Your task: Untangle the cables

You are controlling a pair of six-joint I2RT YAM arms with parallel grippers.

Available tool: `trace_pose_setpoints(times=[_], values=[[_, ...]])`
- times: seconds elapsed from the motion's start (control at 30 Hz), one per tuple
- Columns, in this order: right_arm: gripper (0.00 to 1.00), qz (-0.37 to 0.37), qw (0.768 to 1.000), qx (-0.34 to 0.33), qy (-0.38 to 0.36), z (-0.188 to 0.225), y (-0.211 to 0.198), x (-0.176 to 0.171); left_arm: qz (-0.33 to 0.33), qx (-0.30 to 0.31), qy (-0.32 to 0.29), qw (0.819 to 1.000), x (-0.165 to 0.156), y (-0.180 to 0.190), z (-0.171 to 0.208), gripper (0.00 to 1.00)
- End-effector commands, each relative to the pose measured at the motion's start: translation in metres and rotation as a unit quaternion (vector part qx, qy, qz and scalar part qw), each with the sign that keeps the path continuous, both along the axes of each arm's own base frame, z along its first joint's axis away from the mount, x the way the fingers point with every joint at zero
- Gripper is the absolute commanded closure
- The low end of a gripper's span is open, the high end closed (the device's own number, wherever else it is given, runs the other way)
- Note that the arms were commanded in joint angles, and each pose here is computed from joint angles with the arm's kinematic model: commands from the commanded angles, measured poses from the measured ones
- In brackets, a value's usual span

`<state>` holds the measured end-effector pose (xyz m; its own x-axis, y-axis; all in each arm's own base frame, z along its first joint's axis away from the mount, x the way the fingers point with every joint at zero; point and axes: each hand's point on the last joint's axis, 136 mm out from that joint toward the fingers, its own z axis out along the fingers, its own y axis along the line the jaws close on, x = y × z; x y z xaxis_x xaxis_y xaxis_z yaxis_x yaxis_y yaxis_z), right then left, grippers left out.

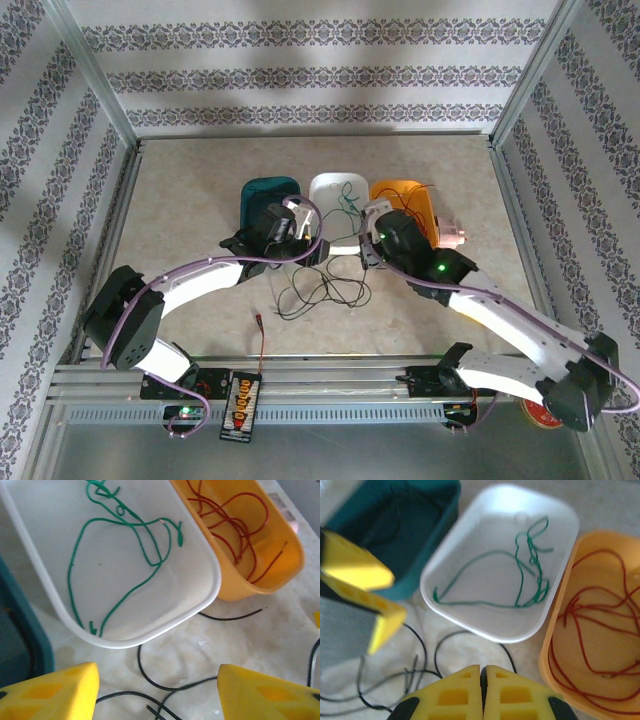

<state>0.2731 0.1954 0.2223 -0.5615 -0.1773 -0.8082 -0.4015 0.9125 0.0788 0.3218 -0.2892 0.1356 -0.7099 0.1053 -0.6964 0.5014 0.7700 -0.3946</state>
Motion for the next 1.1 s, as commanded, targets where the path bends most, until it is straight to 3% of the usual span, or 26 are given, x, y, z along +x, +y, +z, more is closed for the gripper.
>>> trace_pose_setpoints(times=[0.0,0.3,0.5,0.83,1.07], values=[[1.00,0.003,0.997,0.076,-0.025,0.040,0.004,0.003,-0.072,-0.045,-0.024,0.996,-0.011,-0.033,0.022,0.35],[1.00,0.021,0.983,0.180,-0.030,0.082,0.007,-0.001,-0.161,-0.085,-0.010,0.983,-0.042,-0.077,0.025,0.27],[1.00,0.008,0.983,0.184,-0.029,0.082,0.002,0.003,-0.214,-0.101,0.013,0.971,-0.061,-0.102,0.023,0.25],[1.00,-0.022,0.984,0.176,-0.034,0.075,-0.010,0.009,-0.203,-0.057,0.000,0.978,-0.062,-0.089,0.017,0.25],[1.00,-0.020,0.982,0.185,-0.029,0.075,-0.009,0.010,-0.237,-0.068,0.017,0.969,-0.072,-0.103,0.019,0.25]])
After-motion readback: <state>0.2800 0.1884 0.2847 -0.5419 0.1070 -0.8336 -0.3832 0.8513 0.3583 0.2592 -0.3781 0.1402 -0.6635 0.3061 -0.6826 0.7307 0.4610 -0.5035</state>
